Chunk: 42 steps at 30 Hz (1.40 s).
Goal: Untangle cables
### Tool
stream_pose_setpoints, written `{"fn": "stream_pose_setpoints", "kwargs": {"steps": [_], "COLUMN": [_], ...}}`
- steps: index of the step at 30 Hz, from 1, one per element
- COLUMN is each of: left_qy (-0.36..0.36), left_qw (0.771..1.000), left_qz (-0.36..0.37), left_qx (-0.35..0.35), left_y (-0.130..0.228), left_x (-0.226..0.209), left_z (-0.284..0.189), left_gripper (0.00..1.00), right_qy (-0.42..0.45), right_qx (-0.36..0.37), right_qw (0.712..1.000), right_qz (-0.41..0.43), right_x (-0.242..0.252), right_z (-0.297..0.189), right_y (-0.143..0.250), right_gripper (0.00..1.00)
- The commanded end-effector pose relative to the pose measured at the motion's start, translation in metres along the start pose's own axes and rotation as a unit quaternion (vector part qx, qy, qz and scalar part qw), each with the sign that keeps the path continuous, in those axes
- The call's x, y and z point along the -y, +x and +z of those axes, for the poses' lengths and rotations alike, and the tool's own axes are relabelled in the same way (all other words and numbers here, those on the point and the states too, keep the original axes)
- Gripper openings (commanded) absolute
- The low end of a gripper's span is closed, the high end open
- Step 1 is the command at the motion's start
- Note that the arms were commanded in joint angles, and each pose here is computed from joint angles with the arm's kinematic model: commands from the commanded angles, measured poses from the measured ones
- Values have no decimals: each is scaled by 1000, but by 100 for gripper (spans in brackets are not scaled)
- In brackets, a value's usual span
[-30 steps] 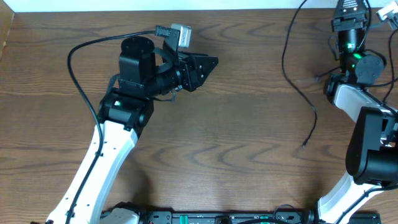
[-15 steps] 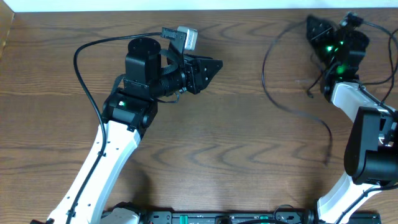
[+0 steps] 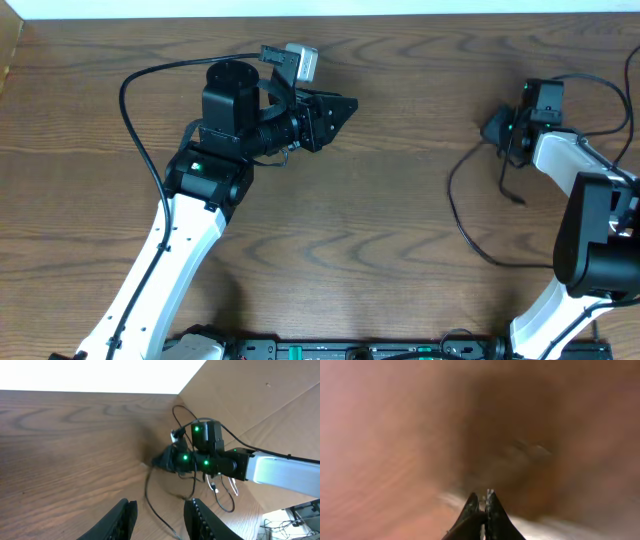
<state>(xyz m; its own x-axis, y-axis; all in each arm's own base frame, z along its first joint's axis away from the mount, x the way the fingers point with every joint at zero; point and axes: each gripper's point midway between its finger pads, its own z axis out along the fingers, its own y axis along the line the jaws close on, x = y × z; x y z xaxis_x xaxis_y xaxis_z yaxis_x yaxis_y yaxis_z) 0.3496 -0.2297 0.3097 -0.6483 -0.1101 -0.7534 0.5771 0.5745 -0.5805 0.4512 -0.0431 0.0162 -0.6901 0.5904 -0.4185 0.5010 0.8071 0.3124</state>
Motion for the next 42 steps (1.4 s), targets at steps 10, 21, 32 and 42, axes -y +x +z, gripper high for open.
{"fn": "stream_pose_setpoints", "kwargs": {"steps": [10, 21, 32, 42], "left_qy": [1, -1, -2, -7], "left_qw": [1000, 1000, 1000, 1000], "left_qz": [8, 4, 4, -7], "left_qx": [1, -4, -5, -18], "left_y": [-3, 0, 0, 7], "left_x": [3, 2, 2, -2], "left_z": [-1, -1, -1, 1], "left_gripper": [38, 38, 37, 37], "right_qy": [124, 86, 87, 143], "right_qx": [79, 224, 343, 333], "right_qw": [989, 970, 932, 922], "right_qz": [-19, 48, 77, 136], "right_x": [38, 49, 90, 168], "right_z": [-92, -167, -303, -317], "right_y": [-35, -137, -271, -325], "right_gripper": [1, 1, 1, 1]}}
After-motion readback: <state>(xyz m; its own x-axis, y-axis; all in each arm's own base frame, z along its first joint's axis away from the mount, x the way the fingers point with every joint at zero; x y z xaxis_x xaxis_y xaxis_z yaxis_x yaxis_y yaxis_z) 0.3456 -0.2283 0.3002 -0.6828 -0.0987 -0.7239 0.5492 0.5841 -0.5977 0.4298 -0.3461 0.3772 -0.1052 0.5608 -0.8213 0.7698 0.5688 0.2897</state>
